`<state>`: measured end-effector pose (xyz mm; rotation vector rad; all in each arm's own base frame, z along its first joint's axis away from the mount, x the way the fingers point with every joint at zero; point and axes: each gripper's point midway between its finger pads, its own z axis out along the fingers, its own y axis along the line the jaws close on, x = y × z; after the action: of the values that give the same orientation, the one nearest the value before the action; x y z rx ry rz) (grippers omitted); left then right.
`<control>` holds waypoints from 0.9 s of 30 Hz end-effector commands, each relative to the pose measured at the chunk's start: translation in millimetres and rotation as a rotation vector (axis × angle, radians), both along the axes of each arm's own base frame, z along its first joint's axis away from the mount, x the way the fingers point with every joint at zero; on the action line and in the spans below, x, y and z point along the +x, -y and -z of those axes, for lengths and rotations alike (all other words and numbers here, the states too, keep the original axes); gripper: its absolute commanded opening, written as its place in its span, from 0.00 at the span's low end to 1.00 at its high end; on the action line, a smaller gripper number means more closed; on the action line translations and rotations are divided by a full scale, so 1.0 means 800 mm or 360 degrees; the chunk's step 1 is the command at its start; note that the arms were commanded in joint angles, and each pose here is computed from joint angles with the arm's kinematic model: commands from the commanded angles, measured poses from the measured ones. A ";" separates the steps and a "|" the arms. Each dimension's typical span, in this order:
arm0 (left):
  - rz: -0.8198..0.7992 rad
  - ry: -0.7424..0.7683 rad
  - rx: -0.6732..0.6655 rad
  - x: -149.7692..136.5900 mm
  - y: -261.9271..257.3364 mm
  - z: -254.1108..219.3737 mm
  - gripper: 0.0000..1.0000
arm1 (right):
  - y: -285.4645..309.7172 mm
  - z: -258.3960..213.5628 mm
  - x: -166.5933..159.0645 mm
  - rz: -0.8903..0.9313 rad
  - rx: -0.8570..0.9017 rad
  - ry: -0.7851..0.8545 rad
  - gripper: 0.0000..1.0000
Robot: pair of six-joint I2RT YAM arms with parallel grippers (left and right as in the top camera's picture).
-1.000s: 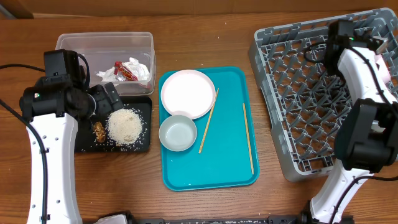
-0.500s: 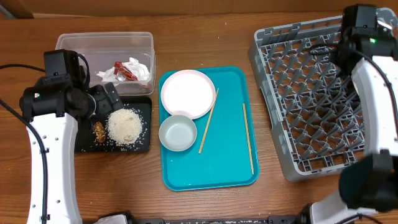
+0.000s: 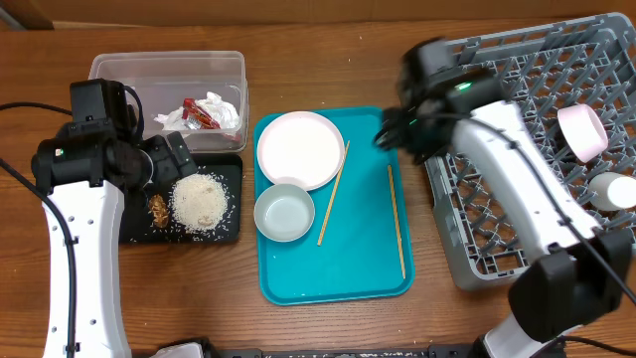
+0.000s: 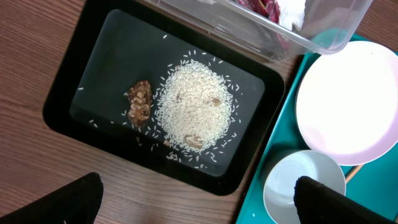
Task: Sort waste into correct bins and load items into the dishwasher
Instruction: 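Grasp the white bowl on the teal tray with the right gripper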
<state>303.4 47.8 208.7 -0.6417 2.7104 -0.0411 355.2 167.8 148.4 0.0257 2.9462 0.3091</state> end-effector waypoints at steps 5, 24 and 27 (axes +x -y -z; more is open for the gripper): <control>-0.0014 0.0033 0.0019 0.001 -0.003 -0.008 1.00 | -0.077 0.045 -0.055 -0.0209 0.0119 -0.0148 0.71; -0.0014 0.0033 0.0019 0.001 -0.003 -0.008 1.00 | -0.152 0.143 -0.103 -0.0341 -0.0031 -0.0177 0.63; -0.0014 0.0033 0.0019 0.001 -0.003 -0.008 1.00 | -0.151 0.152 -0.104 -0.0314 -0.0047 -0.0206 0.44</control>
<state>303.4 47.8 208.7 -0.6417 2.7104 -0.0411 273.6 291.9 37.9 -0.2947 3.0647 0.3462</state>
